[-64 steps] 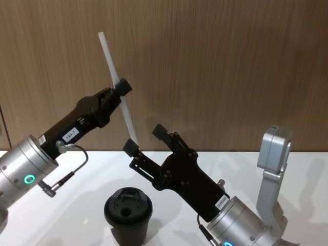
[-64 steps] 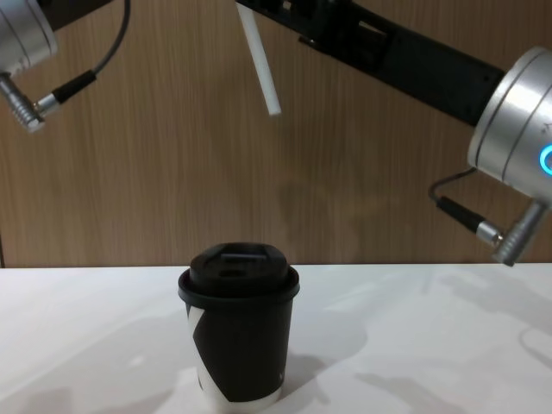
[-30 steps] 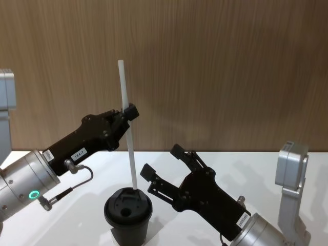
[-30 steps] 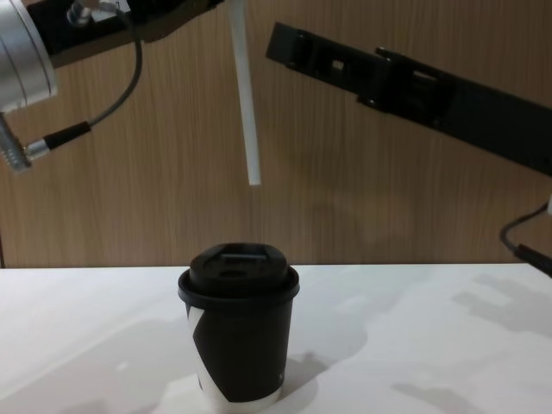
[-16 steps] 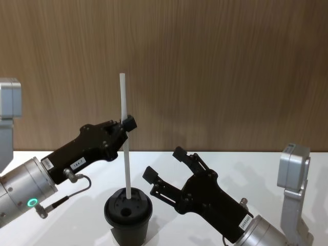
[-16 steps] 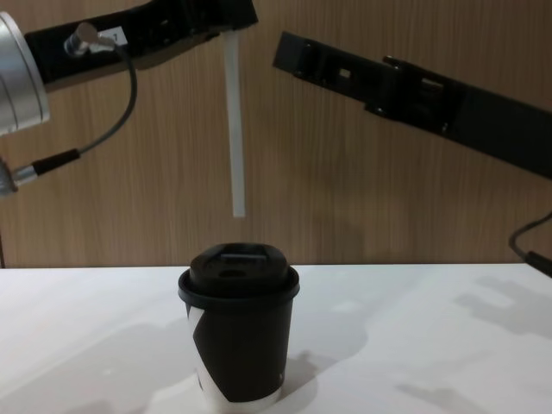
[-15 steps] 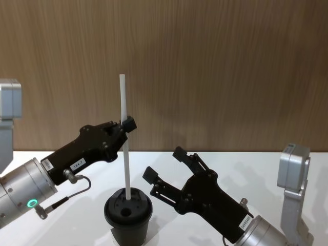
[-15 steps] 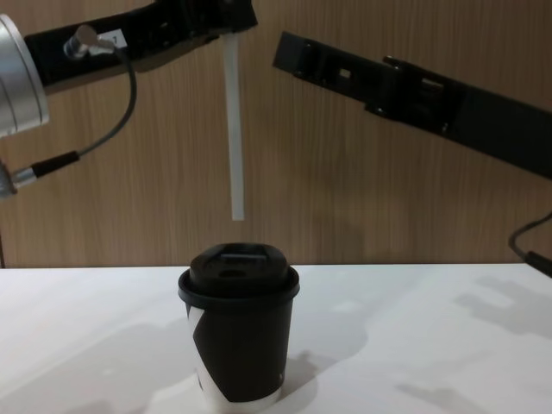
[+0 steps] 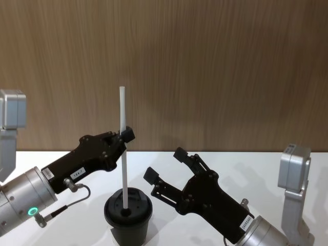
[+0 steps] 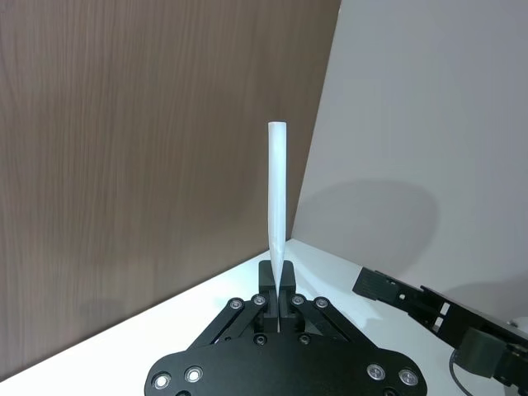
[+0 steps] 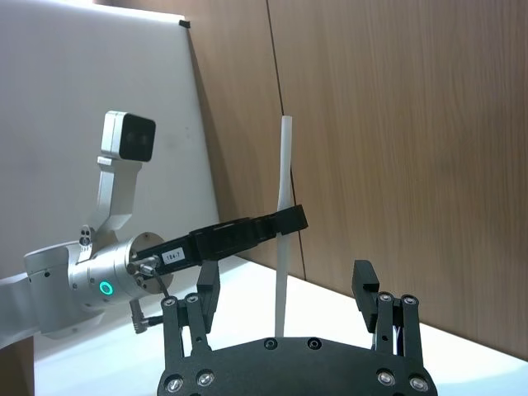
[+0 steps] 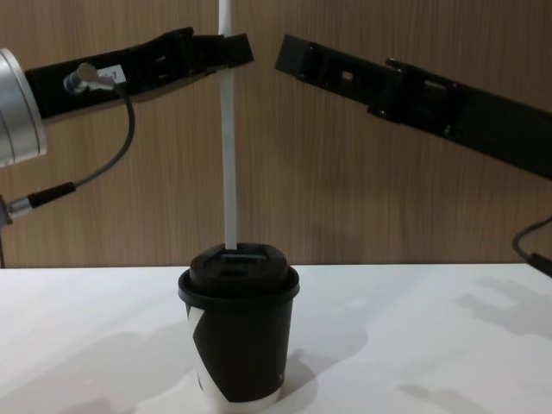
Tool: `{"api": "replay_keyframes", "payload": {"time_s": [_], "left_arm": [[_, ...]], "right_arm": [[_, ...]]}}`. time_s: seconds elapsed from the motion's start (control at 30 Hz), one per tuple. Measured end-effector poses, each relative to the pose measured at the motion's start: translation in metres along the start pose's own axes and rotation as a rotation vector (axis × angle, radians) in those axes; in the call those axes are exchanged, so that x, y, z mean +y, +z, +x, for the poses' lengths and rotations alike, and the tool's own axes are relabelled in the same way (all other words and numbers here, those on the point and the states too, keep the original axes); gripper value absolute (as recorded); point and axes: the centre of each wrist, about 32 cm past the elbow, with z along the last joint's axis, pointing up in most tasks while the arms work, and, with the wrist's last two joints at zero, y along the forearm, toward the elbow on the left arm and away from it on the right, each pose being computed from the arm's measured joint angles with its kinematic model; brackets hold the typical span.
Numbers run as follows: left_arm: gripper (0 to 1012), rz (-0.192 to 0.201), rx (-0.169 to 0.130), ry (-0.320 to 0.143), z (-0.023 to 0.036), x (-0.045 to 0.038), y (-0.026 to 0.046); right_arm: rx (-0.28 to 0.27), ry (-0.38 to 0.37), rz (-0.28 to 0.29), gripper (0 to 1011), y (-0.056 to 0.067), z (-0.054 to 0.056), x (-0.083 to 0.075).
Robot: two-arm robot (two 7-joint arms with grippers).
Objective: Pick up the straw with one hand, pass it to the other hand, and insert it into the cup.
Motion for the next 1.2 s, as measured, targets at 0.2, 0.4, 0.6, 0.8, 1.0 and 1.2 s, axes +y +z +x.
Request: {"api": "replay_keyframes", "payload": {"time_s": [0.2,0.4,0.6,0.8,1.0,1.2], "left_arm": [[10,0.005,0.007,0.005,0.0007,-0.0001,-0.0044],[10,0.009,0.013,0.006,0.0017,-0.0004,-0.0078],[10,0.012,0.012,0.009,0.0025,-0.0008,-0.0106],[10,0.014,0.008,0.013,0.0034,-0.0012,-0.0126],[11,0.017,0.002,0.02,0.0047,-0.0016,-0.0137],[8,0.023,0.0,0.027,0.0064,-0.0024,-0.0153]], "right_arm": [[0.0,0.0,-0.001,1001,0.0,0.0,0.0],[0.0,0.0,-0.001,1001,0.0,0.0,0.0],[0.0,0.0,-0.001,1001,0.0,0.0,0.0],[0.0,0.0,-0.002,1001,0.0,0.0,0.0],[0.0,0.0,-0.002,1001,0.0,0.0,0.0],[0.0,0.0,-0.002,1001,0.0,0.0,0.0]]}}
